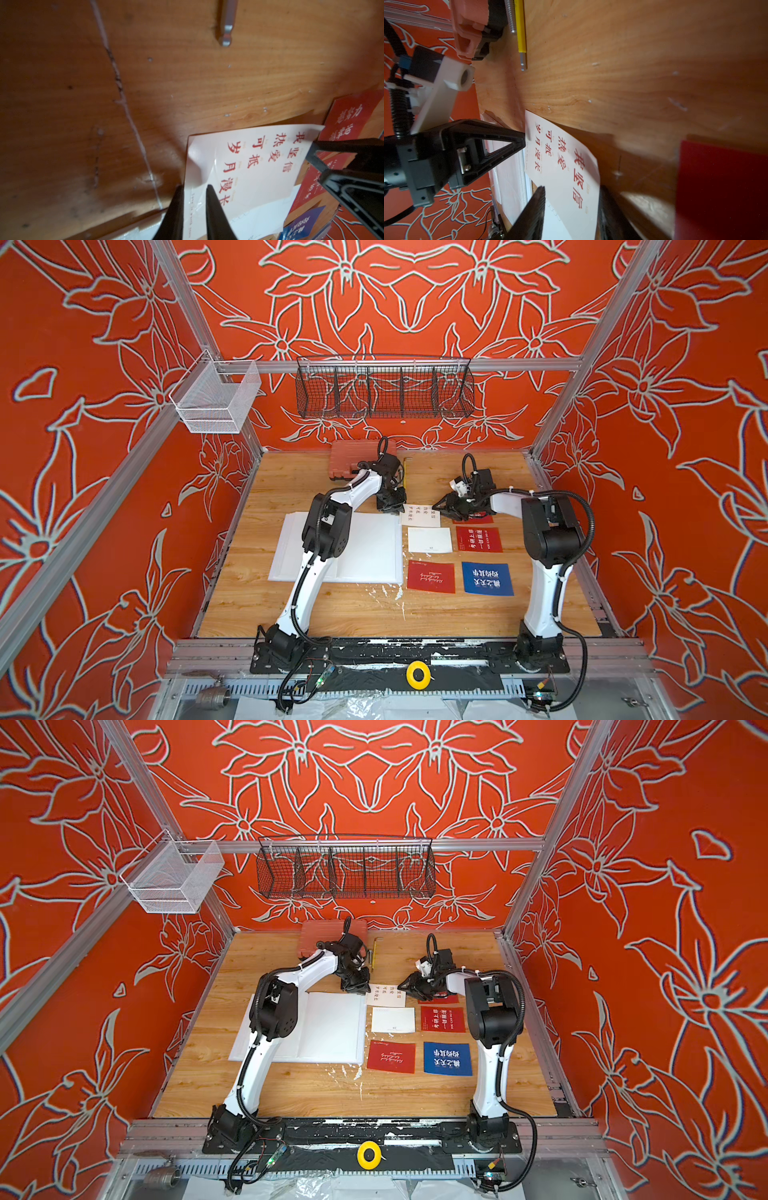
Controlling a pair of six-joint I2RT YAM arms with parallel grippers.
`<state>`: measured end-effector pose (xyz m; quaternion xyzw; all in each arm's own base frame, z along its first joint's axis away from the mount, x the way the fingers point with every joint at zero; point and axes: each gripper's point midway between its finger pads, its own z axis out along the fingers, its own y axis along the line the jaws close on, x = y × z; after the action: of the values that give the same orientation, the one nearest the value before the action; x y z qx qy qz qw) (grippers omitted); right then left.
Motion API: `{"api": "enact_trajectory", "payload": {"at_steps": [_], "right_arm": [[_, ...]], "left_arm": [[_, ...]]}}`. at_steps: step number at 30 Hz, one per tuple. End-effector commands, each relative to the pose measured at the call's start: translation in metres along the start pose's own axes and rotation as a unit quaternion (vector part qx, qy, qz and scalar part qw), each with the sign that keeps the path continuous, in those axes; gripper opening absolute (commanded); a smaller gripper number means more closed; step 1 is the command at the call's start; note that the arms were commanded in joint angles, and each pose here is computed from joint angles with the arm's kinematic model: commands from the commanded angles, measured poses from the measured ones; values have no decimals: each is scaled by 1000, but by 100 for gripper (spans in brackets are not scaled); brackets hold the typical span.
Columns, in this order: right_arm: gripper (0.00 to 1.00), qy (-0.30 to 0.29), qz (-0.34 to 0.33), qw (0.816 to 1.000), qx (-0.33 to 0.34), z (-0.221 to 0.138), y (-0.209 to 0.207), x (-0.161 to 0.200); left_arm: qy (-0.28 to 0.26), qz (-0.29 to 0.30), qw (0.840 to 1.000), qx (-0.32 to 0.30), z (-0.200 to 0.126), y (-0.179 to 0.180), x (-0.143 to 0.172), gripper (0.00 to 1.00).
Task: Place the photos into the photo albums
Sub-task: Pick up the photo at the center of the board.
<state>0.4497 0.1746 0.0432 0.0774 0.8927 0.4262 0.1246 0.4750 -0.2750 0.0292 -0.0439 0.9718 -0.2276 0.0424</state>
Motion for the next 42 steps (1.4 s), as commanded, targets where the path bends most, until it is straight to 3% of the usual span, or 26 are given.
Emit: {"api": "enact_trajectory", "payload": {"at_steps": [1, 11, 29, 42], "right_arm": [[44, -14, 1, 999, -44, -13, 23, -6], [42, -11, -2, 1000, -29, -19, 20, 2], [26, 10, -5, 1000, -26, -4, 31, 19], [26, 1, 10, 1000, -19, -15, 36, 25]], "left_arm": [[49, -27, 997, -53, 28, 32, 26, 20], [46, -31, 997, -52, 28, 32, 25, 20], [45, -41, 997, -51, 29, 33, 26, 20], [39, -47, 997, -52, 26, 34, 24, 20]]}}
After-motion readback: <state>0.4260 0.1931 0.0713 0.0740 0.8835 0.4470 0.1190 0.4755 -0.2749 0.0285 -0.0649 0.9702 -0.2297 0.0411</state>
